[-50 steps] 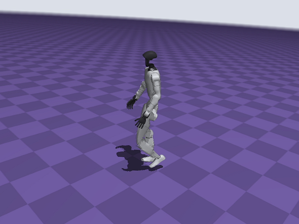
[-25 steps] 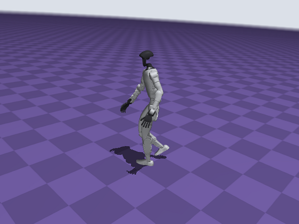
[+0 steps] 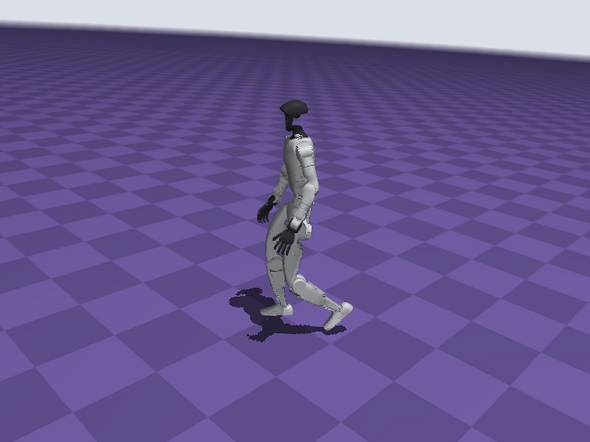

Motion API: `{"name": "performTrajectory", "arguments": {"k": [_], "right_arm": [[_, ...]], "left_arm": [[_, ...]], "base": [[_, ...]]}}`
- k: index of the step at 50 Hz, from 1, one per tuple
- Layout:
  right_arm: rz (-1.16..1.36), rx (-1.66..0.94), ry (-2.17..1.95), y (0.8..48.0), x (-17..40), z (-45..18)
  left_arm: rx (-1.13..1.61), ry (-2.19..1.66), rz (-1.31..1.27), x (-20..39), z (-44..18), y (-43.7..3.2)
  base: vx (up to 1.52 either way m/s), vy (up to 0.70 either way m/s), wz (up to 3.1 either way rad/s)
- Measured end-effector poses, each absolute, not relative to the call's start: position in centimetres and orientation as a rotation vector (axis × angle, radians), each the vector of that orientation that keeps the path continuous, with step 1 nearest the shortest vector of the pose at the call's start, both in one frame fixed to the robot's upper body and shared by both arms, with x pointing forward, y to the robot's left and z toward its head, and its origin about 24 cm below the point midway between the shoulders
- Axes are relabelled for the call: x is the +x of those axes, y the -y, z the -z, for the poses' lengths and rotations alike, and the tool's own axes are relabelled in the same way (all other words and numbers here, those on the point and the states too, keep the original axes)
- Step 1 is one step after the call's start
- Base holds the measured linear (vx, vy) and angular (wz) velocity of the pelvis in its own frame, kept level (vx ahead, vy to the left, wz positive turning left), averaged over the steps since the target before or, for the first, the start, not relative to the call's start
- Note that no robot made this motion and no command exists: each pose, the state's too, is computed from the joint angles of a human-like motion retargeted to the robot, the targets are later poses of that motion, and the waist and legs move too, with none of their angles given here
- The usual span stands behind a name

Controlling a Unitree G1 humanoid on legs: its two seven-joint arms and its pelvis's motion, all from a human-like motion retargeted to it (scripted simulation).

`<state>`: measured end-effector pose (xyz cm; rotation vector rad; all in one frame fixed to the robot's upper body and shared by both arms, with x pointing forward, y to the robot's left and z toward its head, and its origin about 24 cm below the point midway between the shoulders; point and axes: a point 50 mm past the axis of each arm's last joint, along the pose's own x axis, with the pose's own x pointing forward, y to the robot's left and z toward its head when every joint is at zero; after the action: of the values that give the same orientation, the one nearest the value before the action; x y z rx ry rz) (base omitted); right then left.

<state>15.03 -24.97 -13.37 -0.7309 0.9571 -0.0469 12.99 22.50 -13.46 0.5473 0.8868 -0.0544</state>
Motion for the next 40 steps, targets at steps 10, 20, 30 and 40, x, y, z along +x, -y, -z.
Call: {"name": "performTrajectory", "arguments": {"k": [10,20,30,40], "right_arm": [[0.038,-0.769,-0.714,23.8,22.3,9.7],[-0.046,-0.722,-0.663,21.7,24.2,9.0],[-0.204,-0.637,-0.898,20.1,19.4,12.8],[-0.251,-0.623,-1.066,21.0,15.7,14.6]], "left_arm": [[0.576,-0.919,0.181,12.2,14.3,-20.6],[0.541,-0.929,0.229,11.6,14.7,-19.0],[0.532,-0.866,0.216,14.5,13.6,-19.4],[0.519,-0.674,0.158,20.2,10.2,-19.8]], "base": [[0.51,-0.15,-0.41],[0.53,-0.04,-0.45],[0.46,0.06,-0.46],[0.34,0.04,-0.04]]}}
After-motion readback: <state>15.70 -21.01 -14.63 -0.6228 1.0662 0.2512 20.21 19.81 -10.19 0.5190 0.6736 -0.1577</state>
